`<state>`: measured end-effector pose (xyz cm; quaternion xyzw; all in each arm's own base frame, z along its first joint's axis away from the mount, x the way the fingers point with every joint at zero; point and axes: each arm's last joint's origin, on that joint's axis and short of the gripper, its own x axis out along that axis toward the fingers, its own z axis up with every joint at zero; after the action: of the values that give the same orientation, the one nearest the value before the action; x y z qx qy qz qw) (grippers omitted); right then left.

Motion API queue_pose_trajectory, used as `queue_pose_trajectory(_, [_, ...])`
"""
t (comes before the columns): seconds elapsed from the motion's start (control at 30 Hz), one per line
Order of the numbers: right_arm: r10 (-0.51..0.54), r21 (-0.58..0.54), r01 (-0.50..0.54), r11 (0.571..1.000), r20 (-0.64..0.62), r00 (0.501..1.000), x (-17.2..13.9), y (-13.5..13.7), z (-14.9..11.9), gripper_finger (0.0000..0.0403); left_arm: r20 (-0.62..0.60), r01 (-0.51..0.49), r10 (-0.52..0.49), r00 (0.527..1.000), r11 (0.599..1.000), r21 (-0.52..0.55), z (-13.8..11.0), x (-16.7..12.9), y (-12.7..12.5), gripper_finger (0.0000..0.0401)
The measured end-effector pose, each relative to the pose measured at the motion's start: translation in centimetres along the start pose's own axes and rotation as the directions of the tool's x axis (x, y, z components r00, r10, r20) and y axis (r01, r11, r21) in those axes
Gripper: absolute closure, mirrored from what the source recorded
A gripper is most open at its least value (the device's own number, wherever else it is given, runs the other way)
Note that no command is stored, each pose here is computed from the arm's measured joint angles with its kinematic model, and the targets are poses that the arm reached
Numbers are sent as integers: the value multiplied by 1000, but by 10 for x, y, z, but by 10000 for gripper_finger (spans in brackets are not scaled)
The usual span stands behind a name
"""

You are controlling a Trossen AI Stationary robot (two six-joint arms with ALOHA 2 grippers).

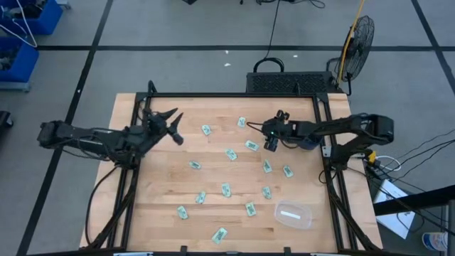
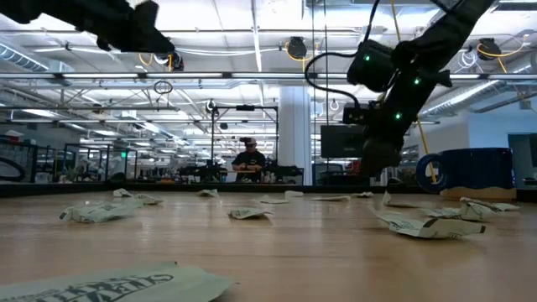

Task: Pick and place Stevia / Truvia into bins
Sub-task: Put the stevia packet into the transparent container

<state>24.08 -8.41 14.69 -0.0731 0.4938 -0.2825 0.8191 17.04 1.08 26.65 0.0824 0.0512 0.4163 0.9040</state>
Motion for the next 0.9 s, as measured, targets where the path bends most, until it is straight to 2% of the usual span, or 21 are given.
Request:
queue_pose_trajectory(0.13, [-6,34,8,999,-65,998,14,-4,-6,188,-20,-16,17,1000,1000,13,-4,9,-4,272])
queue_pose_trajectory(0.4, [-20,63,28,998,-117,993,31,-11,-12,188,-31,-19,20,999,999,28,-7,17,-4,272])
queue_pose_trajectory(0.63, [29,104,-16,994,-130,991,37,-10,-14,190,-29,-25,27,999,999,39,-6,18,-3,272])
queue_pose_trajectory(0.77, [43,124,-27,992,-131,990,37,-9,-14,212,-29,-25,27,999,999,39,-6,18,-3,272])
queue_pose_trajectory(0.9, [56,151,-35,988,-134,989,37,-9,-15,260,-29,-25,27,999,999,42,-6,18,-3,272])
